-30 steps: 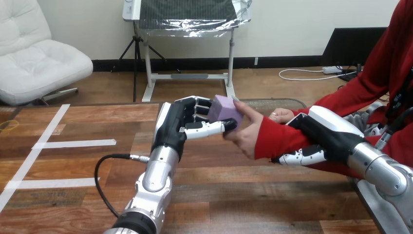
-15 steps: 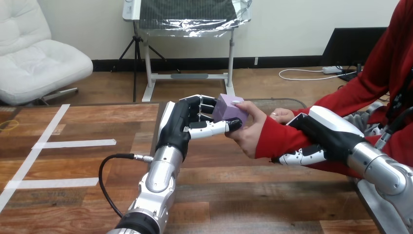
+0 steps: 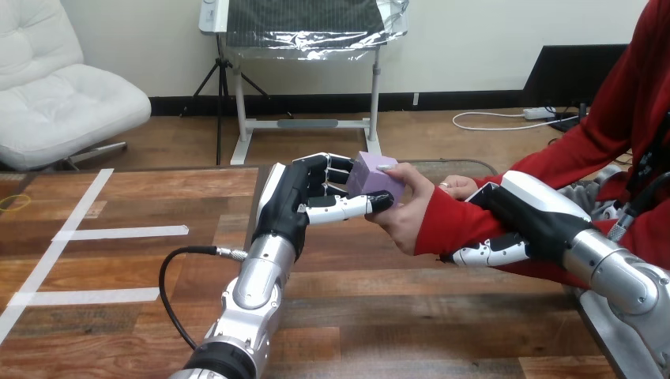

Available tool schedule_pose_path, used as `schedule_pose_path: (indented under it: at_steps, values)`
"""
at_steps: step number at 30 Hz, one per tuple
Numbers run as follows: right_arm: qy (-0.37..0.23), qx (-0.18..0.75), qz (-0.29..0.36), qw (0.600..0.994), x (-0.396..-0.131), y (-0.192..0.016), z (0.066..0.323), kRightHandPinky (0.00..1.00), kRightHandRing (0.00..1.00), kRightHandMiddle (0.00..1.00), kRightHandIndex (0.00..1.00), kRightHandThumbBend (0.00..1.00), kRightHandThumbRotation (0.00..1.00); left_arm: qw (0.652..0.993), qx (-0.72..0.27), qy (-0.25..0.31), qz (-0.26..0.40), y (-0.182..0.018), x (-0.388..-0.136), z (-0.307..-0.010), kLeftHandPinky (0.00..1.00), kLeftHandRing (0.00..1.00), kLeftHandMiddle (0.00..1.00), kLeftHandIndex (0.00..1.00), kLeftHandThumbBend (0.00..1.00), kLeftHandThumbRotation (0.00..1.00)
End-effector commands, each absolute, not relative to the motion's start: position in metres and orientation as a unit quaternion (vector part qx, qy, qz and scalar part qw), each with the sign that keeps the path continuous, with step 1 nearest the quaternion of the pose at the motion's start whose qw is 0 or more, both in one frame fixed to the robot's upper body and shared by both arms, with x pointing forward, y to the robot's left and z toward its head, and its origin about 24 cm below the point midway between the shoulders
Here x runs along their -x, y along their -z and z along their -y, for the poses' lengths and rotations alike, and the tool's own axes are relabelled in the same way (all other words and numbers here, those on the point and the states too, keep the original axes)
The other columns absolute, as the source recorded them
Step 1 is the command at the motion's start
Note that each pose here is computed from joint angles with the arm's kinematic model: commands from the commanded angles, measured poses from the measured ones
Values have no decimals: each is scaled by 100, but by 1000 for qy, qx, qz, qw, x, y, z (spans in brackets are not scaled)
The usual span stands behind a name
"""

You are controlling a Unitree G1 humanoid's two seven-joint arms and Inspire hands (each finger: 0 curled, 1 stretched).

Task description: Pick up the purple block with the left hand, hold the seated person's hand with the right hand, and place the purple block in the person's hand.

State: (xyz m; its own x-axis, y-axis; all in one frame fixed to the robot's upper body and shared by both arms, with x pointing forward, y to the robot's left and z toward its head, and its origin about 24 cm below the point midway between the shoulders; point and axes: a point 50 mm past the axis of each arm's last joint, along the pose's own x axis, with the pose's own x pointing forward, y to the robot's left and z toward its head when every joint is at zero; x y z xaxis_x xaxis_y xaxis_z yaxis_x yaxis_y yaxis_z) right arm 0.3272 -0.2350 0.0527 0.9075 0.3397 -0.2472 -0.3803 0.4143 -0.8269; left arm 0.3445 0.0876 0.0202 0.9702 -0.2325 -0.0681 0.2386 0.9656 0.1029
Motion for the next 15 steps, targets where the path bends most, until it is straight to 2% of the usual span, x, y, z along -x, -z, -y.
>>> schedule_pose_path:
  at_steps: [1, 15]
  values:
    - [-216, 461, 56, 859, -339, -76, 203, 18, 21, 27, 27, 55, 43, 985, -64, 159, 32, -54, -358, -71, 37, 41, 44, 45, 68, 0]
    - [-215, 461, 56, 859, -339, -74, 205, 17, 21, 27, 27, 54, 42, 984, -59, 169, 7, -46, -355, -74, 39, 43, 46, 46, 67, 0]
